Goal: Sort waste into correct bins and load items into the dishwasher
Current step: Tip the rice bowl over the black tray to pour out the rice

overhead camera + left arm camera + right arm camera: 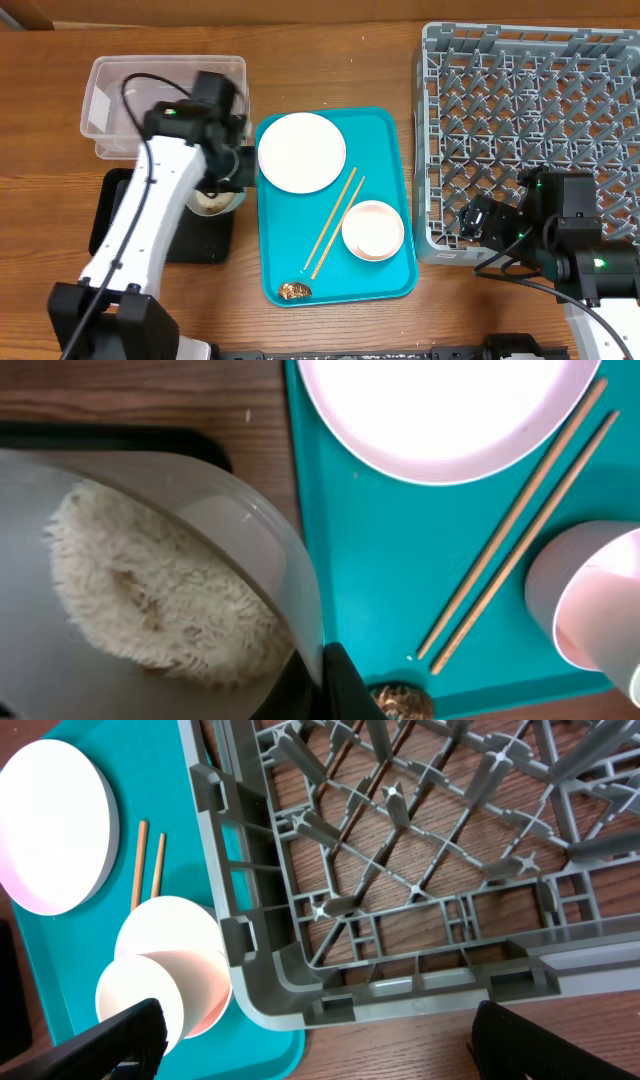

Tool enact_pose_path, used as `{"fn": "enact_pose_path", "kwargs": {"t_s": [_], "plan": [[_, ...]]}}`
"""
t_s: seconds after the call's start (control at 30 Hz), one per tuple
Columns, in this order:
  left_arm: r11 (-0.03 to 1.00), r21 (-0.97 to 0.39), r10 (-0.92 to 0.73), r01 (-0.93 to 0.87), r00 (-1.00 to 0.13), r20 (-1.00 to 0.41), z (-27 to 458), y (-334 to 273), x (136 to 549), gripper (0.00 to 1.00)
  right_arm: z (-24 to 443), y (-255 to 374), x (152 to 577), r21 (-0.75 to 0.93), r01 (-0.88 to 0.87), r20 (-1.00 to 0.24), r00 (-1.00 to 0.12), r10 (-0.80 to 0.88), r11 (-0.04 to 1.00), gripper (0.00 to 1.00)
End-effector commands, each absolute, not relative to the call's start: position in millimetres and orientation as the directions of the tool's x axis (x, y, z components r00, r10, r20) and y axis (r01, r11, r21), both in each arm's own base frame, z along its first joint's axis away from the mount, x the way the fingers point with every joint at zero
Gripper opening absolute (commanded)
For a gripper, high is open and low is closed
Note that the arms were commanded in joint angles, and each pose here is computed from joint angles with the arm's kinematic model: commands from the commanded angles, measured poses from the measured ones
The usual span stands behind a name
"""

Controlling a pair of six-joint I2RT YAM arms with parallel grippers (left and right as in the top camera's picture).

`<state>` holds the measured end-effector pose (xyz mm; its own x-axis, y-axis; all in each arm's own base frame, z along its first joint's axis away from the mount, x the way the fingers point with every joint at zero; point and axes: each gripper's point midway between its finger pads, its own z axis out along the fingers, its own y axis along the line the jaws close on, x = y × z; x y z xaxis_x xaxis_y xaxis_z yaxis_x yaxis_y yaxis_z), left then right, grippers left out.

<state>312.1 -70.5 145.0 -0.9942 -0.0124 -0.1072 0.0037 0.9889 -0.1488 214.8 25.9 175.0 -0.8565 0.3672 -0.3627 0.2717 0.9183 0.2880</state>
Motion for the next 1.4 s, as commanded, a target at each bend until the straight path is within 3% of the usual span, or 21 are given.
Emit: {"fn": "enact_pose_path", "kwargs": {"t_s": [0.0, 0.1, 0.23, 0.43, 1.0, 1.17, 1.23, 1.27, 1.3, 1.33, 1.37], "plan": [[0.937, -0.347, 0.0, 0.047, -0.991, -0.133, 143.7, -56.9, 314.9, 0.04, 185.3, 27.0, 219.3, 0.298, 0.254, -0.392, -0.847, 0.36, 0.92, 1.0], [0.853, -0.521, -0.061, 0.033, -0.985, -0.162, 138.0, -46.7, 317.1, 0.04, 185.3, 27.0, 219.3, 0.298, 0.254, -0.392, -0.847, 0.36, 0.92, 1.0], [0.654, -0.748, -0.148, 0.117, -0.949, -0.278, 150.6, -40.4, 322.8, 0.04, 185.2, 27.0, 219.2, 0.298, 0.254, -0.391, -0.847, 0.36, 0.92, 1.0], [0.442, -0.849, -0.225, 0.29, -0.88, -0.418, 173.5, -39.3, 315.3, 0.04, 185.3, 27.0, 219.3, 0.299, 0.254, -0.391, -0.847, 0.36, 0.92, 1.0], [0.468, -0.865, -0.41, 0.179, -0.824, -0.392, 173.1, 21.4, 315.8, 0.04, 185.2, 27.0, 219.2, 0.298, 0.254, -0.391, -0.847, 0.36, 0.92, 1.0], [0.421, -0.9, -0.472, 0.115, -0.82, -0.325, 174.7, 28.7, 311.2, 0.04, 185.2, 27.0, 219.2, 0.298, 0.254, -0.391, -0.847, 0.36, 0.92, 1.0], [0.485, -0.869, -0.454, 0.094, -0.823, -0.342, 163.1, 36.3, 313.9, 0.04, 185.2, 27.0, 219.2, 0.298, 0.254, -0.391, -0.847, 0.36, 0.92, 1.0], [0.479, -0.876, -0.514, -0.053, -0.826, -0.231, 149.6, 45.9, 317.9, 0.04, 185.3, 27.0, 219.3, 0.299, 0.254, -0.391, -0.847, 0.36, 0.92, 1.0], [0.387, -0.92, -0.549, -0.067, -0.818, -0.171, 160.9, 40.3, 319.0, 0.04, 185.2, 27.0, 219.2, 0.298, 0.254, -0.391, -0.847, 0.36, 0.92, 1.0], [0.325, -0.939, -0.528, 0.114, -0.802, -0.28, 187.5, 30.2, 319.8, 0.04, 185.2, 27.0, 219.1, 0.298, 0.254, -0.391, -0.847, 0.36, 0.92, 1.0], [0.349, -0.923, -0.511, 0.164, -0.792, -0.334, 188.7, 30.2, 320.3, 0.04, 185.2, 27.0, 219.1, 0.298, 0.254, -0.391, -0.847, 0.361, 0.92, 1.0]]}}
